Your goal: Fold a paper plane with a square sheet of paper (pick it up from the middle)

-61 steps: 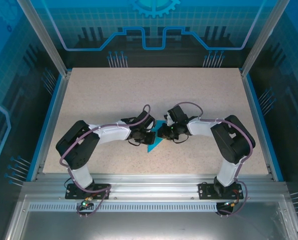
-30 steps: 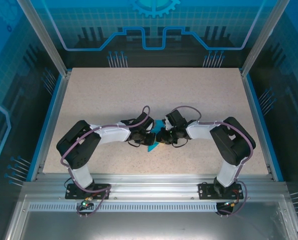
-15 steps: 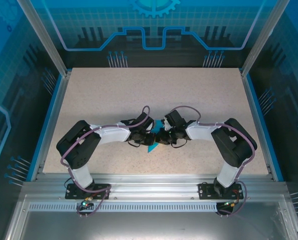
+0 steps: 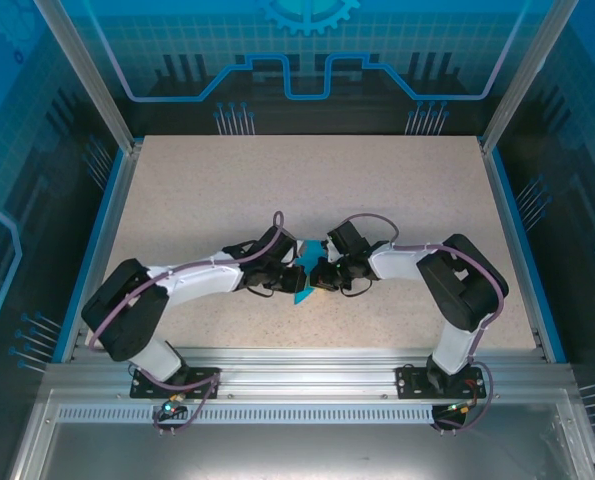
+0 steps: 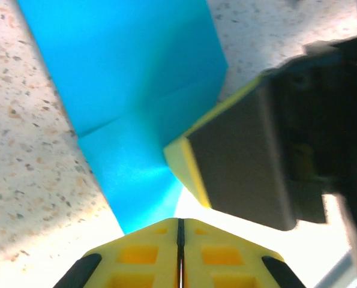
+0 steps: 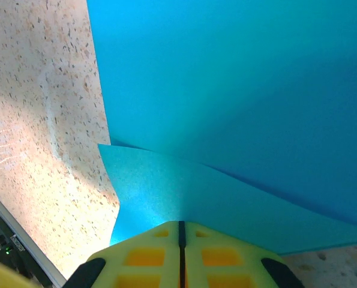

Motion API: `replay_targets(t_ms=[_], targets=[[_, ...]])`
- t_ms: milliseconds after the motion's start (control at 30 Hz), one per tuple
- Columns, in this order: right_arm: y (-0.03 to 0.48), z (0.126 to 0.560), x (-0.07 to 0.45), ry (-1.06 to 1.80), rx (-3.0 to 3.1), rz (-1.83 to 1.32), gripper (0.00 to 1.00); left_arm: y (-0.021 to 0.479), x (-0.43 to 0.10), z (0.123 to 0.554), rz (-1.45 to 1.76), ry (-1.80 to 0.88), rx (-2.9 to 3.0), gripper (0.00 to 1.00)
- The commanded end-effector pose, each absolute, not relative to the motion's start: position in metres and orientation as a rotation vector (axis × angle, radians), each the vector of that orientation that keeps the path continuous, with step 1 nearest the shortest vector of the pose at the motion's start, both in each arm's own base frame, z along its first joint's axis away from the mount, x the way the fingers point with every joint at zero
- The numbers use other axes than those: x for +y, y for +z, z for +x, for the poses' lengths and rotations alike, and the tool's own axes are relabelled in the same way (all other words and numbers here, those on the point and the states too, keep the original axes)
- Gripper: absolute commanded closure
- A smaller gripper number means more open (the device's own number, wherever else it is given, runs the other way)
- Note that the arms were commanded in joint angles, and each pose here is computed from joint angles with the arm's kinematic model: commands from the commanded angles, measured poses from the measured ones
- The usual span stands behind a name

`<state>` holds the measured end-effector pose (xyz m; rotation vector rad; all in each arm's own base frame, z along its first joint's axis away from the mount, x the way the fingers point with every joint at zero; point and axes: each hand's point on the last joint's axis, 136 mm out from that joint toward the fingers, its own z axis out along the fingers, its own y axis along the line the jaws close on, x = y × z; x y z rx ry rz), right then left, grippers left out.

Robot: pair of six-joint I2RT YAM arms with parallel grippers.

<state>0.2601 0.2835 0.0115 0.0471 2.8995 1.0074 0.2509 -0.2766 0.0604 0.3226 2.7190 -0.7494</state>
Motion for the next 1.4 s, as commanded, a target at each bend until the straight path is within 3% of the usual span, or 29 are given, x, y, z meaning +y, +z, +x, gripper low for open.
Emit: replay_targets(t_ms=[0,533,867,1367], targets=[[0.003,0.252,0.281,0.941,2.953,0.056,0.92,0.058,-0.282,0.233,0.321,-0.830,2.759,0.89],[0.011,0.253,0.284,0.962,2.945,0.024,0.91,-0.012,-0.262,0.211,0.254,-0.651,2.952,0.91],[0.055,0.250,0.314,1.133,2.831,-0.121,0.88,-0.020,-0.257,0.204,0.238,-0.642,2.966,0.92],[0.008,0.237,0.303,1.088,2.912,0.003,0.91,-0.014,-0.254,0.206,0.234,-0.627,2.945,0.93]])
